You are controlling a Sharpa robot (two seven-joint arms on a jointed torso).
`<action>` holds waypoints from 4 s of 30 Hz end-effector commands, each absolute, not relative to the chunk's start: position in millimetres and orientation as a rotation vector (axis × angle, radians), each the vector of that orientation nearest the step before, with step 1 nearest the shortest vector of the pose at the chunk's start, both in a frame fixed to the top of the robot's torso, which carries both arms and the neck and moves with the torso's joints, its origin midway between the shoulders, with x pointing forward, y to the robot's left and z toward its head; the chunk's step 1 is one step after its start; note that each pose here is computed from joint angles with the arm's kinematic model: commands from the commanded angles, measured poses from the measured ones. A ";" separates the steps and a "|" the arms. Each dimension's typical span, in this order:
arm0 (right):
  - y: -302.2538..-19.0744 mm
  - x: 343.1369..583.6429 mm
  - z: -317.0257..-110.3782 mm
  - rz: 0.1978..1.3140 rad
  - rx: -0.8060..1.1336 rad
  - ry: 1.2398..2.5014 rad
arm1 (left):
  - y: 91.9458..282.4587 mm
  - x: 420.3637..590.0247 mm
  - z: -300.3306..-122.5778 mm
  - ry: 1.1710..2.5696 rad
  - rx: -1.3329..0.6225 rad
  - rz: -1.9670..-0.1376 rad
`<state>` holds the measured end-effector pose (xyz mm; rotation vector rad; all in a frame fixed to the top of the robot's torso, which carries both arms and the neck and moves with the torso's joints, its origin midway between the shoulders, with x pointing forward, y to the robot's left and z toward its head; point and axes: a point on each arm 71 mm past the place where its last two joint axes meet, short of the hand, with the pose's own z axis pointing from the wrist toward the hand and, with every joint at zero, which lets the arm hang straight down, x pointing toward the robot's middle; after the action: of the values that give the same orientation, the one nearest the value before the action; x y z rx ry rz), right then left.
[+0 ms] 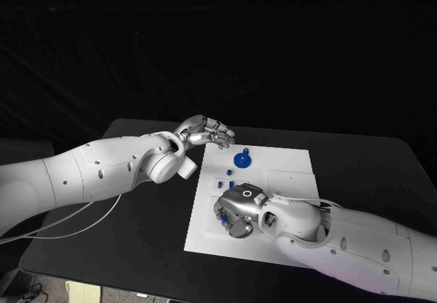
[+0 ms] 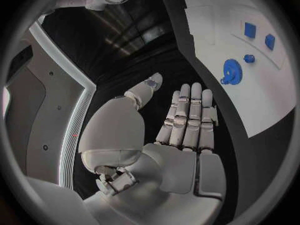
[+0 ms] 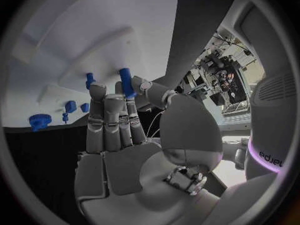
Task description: Assemble the parts on the task board
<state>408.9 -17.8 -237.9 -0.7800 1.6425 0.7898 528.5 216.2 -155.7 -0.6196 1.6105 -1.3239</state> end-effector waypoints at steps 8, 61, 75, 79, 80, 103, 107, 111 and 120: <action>-23.0 409.3 -242.2 0.838 -0.703 1.663 | 215.7 527.8 -155.2 1.615 -0.614 -1.342; -201.4 471.5 -173.8 1.006 0.204 2.011 | 229.6 530.5 -157.9 1.616 -0.634 -1.321; -245.0 461.2 -193.6 0.657 0.247 2.233 | 228.8 530.8 -169.5 1.634 -0.648 -1.319; -242.9 454.1 -205.8 0.627 0.232 2.295 | 228.9 530.2 -174.7 1.644 -0.651 -1.315; -241.9 451.1 -210.7 0.613 0.226 2.319 | 229.0 530.1 -177.0 1.646 -0.653 -1.313; -217.5 441.5 -242.2 0.432 0.291 2.455 | 229.9 534.2 -213.1 1.678 -0.704 -1.310; -211.2 441.1 -250.9 0.411 0.260 2.468 | 226.1 533.6 -215.0 1.683 -0.708 -1.329; -209.1 442.2 -253.9 0.392 0.247 2.469 | 224.6 532.7 -214.7 1.684 -0.705 -1.336; -207.9 445.1 -263.8 0.307 0.172 2.467 | 225.2 530.4 -215.5 1.704 -0.714 -1.337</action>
<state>444.6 -207.6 -263.2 0.2325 2.4695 0.3715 531.8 226.4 -215.5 -0.7148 1.6931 -1.3070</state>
